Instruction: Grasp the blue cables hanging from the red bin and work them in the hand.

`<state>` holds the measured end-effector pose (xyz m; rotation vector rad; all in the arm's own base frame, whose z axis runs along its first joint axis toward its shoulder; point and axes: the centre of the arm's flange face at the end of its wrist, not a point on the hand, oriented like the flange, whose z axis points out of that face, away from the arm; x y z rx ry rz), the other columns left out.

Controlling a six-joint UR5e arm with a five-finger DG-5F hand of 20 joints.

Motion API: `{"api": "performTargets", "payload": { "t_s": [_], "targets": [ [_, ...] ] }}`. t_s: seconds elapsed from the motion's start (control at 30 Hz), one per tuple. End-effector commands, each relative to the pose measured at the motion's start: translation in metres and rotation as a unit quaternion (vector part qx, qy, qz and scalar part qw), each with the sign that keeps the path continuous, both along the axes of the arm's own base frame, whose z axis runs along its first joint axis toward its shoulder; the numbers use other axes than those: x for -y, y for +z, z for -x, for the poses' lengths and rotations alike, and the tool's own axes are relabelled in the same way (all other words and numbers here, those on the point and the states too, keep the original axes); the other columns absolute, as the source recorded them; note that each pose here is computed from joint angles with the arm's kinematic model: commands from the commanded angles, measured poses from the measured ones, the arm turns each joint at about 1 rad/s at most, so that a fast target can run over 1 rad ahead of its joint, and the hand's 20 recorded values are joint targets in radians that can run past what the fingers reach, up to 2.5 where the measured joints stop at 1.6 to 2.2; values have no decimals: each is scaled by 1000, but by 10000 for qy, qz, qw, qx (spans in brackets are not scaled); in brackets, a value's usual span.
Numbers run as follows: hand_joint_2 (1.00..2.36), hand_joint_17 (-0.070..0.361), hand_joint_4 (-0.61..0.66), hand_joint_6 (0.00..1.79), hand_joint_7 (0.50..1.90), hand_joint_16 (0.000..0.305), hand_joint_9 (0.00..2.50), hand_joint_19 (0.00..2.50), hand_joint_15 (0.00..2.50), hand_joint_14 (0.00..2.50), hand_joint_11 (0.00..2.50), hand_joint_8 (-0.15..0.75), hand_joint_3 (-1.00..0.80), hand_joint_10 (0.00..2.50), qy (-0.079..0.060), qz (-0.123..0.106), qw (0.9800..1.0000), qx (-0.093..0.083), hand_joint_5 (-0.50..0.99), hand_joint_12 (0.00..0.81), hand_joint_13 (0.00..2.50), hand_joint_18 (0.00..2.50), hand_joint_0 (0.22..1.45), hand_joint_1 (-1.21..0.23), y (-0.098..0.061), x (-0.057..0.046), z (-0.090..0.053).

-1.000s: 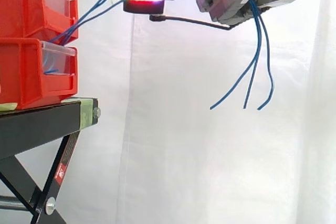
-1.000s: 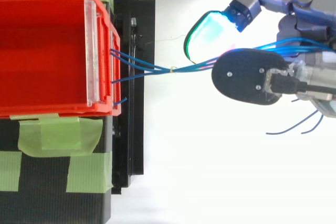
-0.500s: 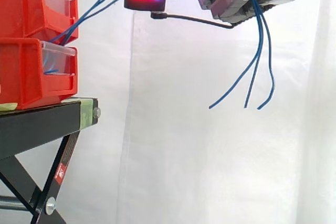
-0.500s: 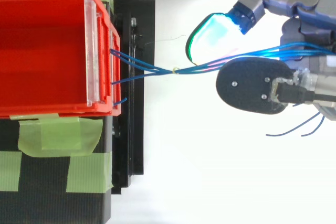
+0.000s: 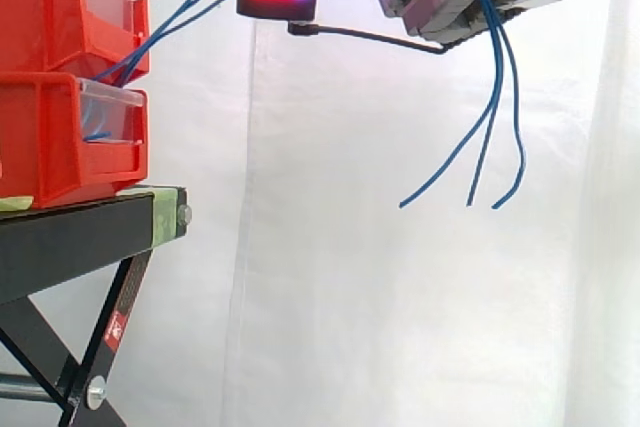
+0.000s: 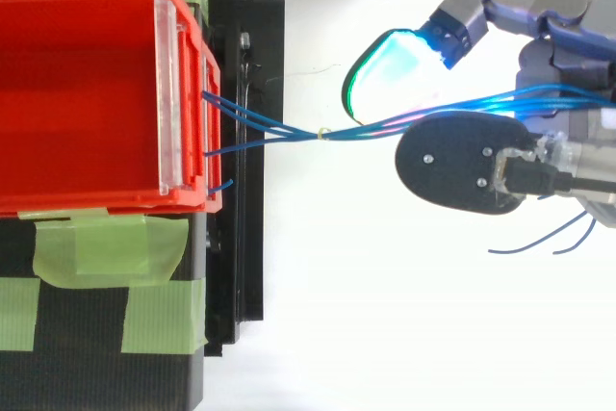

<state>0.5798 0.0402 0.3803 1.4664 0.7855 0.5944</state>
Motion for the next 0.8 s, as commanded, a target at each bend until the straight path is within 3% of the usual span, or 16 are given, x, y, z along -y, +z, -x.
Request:
{"api": "performTargets", "payload": {
  "t_s": [0.0,0.5,0.77],
  "targets": [
    [1018,114,337,4,1290,50,609,1424,1347,2500,2500,471,-576,2500,10,-1,10000,2,306,458,953,1602,1001,-643,0,-1,0],
    [1009,112,352,0,1355,50,664,1433,1355,2500,2500,479,-808,2500,-27,14,10000,9,366,454,980,1636,942,-668,0,-8,2],
    [1006,116,334,137,1340,51,711,1424,1362,2500,2500,475,-850,2500,-33,38,10000,-11,422,457,1007,1668,927,-692,0,-9,2]
  ]
}}
